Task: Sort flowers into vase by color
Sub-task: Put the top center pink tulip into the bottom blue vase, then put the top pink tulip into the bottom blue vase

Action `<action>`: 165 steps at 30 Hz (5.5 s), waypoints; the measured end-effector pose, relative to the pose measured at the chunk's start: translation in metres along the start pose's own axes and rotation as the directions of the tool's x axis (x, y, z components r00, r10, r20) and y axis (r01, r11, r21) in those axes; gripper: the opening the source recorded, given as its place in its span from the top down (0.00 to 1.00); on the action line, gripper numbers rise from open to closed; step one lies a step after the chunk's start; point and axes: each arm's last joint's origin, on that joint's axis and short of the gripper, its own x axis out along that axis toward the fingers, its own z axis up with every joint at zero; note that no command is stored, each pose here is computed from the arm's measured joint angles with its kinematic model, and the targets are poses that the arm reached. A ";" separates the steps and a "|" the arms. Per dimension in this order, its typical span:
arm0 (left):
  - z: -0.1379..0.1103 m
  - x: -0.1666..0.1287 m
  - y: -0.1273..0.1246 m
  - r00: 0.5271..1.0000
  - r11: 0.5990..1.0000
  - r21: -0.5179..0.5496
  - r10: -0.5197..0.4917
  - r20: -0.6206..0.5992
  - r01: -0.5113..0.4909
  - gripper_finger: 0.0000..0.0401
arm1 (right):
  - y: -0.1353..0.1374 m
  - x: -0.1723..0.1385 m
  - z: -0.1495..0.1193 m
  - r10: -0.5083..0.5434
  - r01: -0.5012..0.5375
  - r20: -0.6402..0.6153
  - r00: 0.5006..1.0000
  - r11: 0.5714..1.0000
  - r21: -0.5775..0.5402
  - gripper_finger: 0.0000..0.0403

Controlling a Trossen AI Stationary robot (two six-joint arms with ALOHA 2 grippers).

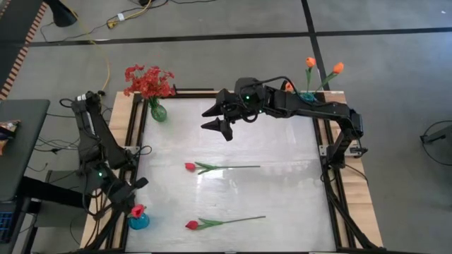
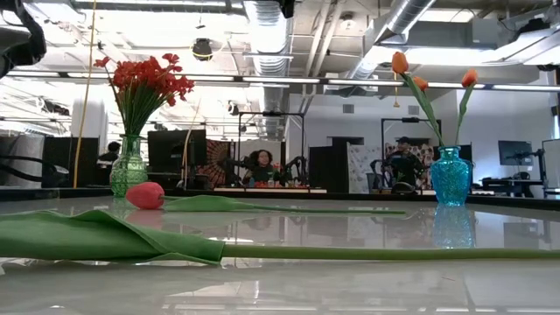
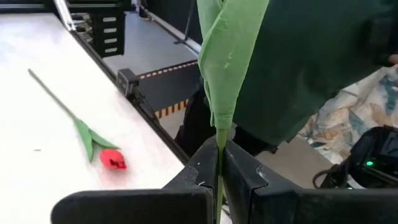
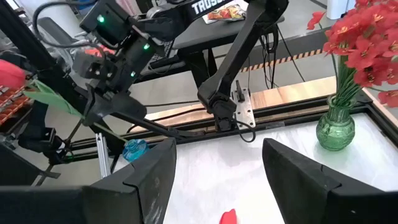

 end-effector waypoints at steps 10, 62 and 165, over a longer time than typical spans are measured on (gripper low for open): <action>-0.013 0.010 -0.004 0.999 0.999 0.034 0.042 -0.031 -0.041 1.00 | 0.000 0.000 0.005 0.007 -0.006 0.044 0.999 1.000 -0.012 0.34; -0.052 -0.012 0.017 1.000 0.959 -0.281 0.028 0.008 -0.025 0.59 | -0.011 -0.003 0.006 -0.016 0.015 0.043 0.999 1.000 0.022 0.34; 0.035 -0.083 0.126 0.448 0.522 -0.301 0.848 0.281 -0.798 0.50 | -0.025 0.114 -0.221 -0.183 0.092 -0.828 0.530 0.983 -0.158 0.56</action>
